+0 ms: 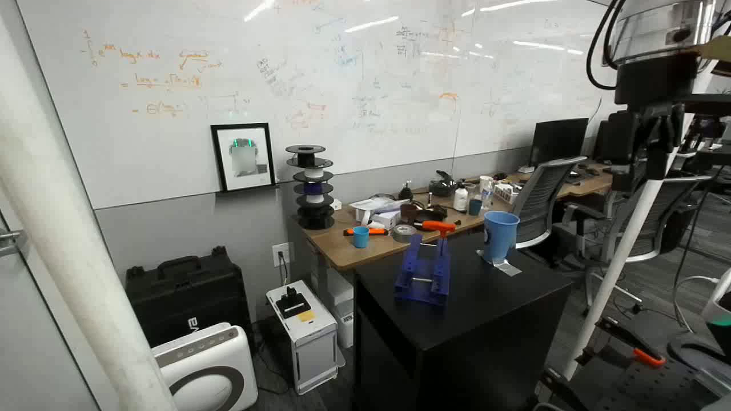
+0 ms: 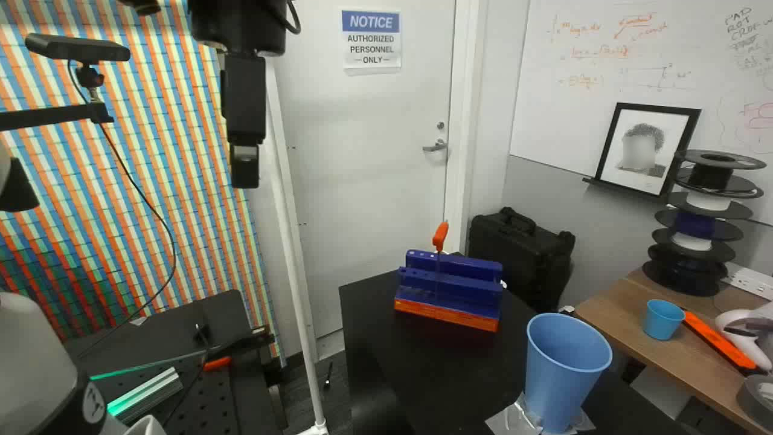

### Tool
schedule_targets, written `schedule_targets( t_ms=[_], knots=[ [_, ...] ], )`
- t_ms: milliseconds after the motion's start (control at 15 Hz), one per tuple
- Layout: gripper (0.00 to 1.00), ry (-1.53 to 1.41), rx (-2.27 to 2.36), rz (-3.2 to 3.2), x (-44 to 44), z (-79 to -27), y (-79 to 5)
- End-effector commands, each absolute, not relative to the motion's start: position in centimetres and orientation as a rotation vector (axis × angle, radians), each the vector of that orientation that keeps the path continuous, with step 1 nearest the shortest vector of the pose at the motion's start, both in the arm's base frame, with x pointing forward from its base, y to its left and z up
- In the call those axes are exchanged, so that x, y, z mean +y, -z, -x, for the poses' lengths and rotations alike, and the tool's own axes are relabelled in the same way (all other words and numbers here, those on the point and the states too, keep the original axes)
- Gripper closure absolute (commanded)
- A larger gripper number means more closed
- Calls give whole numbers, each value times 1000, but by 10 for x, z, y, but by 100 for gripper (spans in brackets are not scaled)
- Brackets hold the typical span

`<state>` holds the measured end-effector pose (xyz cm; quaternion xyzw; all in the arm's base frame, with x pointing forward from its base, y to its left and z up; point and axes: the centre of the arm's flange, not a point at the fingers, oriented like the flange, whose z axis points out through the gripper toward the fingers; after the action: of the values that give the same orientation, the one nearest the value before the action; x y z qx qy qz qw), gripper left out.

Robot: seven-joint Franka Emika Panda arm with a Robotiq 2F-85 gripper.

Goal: Put the orange object inside the blue cup

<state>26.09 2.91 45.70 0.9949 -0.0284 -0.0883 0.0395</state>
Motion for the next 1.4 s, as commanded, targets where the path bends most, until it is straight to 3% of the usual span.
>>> schedule_targets(
  t_ms=[0,333,867,1333],
  knots=[
    [0,268,-87,-3050,29,-261,-457],
    [0,244,20,-3004,27,-274,-462],
    [0,-19,316,-2835,-14,-422,-429],
    [0,-13,489,-2974,2,-527,-356]
  ],
)
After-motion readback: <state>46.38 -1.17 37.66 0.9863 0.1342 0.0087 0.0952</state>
